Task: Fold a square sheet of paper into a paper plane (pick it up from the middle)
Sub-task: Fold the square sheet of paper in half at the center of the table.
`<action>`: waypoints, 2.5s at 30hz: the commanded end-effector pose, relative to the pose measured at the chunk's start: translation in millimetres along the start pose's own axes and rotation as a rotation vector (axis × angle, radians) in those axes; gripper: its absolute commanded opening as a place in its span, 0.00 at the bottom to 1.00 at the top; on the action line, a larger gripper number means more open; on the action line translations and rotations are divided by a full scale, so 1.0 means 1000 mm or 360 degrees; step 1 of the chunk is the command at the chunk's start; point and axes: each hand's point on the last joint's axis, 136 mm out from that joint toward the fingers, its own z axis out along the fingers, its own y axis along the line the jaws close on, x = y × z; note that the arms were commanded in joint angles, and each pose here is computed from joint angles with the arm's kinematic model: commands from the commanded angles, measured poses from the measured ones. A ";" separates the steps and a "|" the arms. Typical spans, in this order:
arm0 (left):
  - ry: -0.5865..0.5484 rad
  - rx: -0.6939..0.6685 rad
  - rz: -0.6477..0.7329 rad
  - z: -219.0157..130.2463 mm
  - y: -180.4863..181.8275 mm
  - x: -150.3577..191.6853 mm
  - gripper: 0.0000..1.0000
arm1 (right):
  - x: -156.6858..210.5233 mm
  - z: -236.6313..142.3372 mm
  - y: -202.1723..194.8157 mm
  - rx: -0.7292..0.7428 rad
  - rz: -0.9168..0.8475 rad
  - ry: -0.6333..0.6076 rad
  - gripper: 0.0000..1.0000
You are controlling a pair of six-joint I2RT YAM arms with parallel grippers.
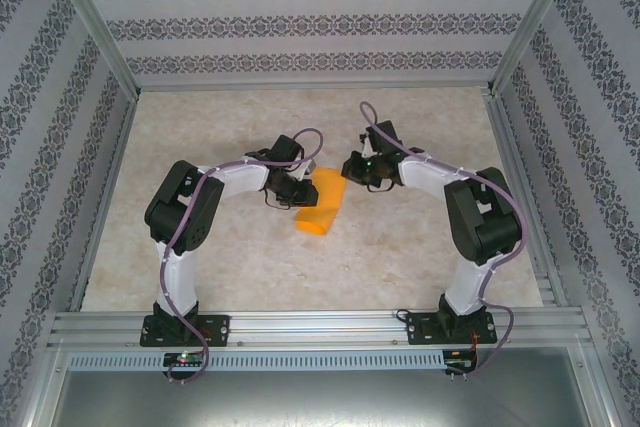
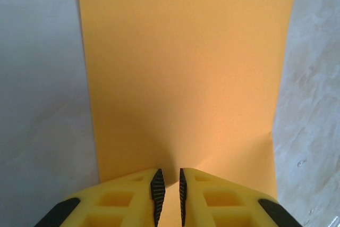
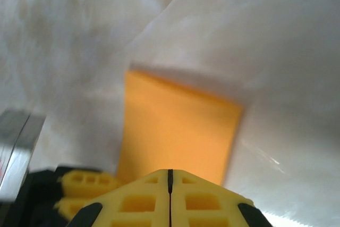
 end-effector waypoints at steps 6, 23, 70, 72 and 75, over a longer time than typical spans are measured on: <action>0.0352 -0.0310 -0.0121 0.028 0.057 0.064 0.23 | 0.061 0.021 0.003 0.0011 0.0068 0.0241 0.07; 0.0377 -0.0339 -0.0122 0.030 0.063 0.068 0.23 | 0.102 0.026 -0.024 0.0156 0.0009 0.0441 0.07; 0.0391 -0.0339 -0.0095 0.028 0.062 0.067 0.23 | 0.158 0.001 -0.034 0.0140 0.0004 0.0523 0.08; 0.0391 -0.0333 -0.0098 0.028 0.061 0.067 0.23 | 0.146 0.001 -0.005 -0.0049 0.0038 0.0464 0.08; 0.0390 -0.0340 -0.0095 0.028 0.062 0.068 0.23 | 0.132 -0.002 0.017 -0.0138 0.0023 0.0391 0.08</action>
